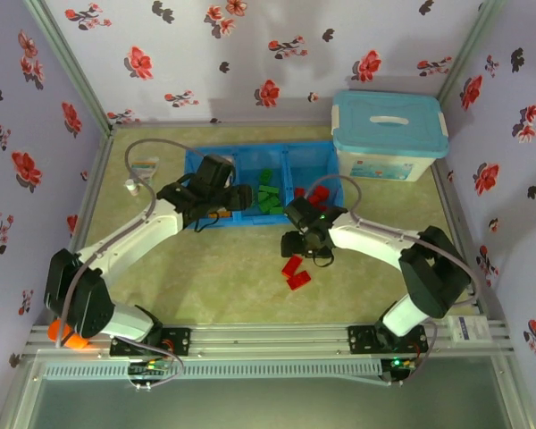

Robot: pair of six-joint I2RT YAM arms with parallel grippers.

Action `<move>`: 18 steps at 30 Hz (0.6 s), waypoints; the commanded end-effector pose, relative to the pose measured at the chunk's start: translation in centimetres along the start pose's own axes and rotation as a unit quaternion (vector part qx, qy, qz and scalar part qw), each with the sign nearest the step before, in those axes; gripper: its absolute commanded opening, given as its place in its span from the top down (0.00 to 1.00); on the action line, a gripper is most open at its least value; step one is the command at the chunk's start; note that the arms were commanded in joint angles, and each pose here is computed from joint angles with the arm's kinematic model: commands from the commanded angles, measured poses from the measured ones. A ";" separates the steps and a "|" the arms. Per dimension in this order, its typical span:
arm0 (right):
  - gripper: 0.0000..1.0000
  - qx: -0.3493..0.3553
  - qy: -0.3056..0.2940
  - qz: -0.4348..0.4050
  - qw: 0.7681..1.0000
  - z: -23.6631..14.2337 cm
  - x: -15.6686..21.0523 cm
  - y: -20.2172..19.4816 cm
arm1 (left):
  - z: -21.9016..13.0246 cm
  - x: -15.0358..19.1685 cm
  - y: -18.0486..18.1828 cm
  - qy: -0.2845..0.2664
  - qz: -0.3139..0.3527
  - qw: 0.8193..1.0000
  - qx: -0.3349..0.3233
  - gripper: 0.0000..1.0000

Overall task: Sort the legos into containers by color
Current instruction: Place the lego in the container, then pick up the lego from the bottom-center of the table.

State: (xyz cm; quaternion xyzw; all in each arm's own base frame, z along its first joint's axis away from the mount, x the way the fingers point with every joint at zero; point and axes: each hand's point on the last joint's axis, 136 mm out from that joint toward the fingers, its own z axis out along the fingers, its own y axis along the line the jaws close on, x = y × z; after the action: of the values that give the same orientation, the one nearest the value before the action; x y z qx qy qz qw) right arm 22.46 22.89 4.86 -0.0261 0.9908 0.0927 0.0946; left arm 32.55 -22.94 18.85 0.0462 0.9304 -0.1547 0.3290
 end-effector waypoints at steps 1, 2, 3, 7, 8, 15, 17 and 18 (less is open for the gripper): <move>0.21 -0.004 -0.007 0.016 1.000 0.1 -0.2 1.7 | -0.8 0.2 0.5 -0.015 -0.013 1.000 -0.004 0.30; 0.21 -0.001 -0.005 0.014 1.000 0.4 0.1 1.9 | -0.8 0.4 0.7 -0.014 -0.014 1.000 -0.006 0.30; 0.22 0.002 -0.004 0.013 1.000 0.6 0.3 2.0 | -0.8 0.7 0.8 -0.013 -0.015 1.000 -0.006 0.31; 0.24 0.019 0.002 0.015 1.000 1.4 1.1 2.1 | -0.8 1.5 1.4 -0.009 -0.018 1.000 -0.010 0.30; 0.25 0.022 0.003 0.016 1.000 1.5 1.2 2.1 | -0.9 1.6 1.5 -0.009 -0.019 1.000 -0.011 0.30; 0.35 0.034 0.004 0.021 0.999 2.0 1.7 2.4 | -1.0 2.4 2.0 -0.008 -0.021 1.000 -0.014 0.31; 0.38 0.036 0.006 0.018 0.999 2.3 1.7 2.7 | -1.0 2.5 2.0 -0.009 -0.022 1.000 -0.014 0.31; 0.41 0.038 0.006 0.017 0.999 2.3 1.5 2.9 | -1.1 2.6 2.1 -0.008 -0.021 1.000 -0.014 0.31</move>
State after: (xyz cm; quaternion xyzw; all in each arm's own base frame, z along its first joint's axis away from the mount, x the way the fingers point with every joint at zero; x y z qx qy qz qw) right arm 20.59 25.68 2.67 -0.0152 0.9945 0.0675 0.0782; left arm 30.44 -21.00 16.98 0.0312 0.9349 -0.1480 0.3211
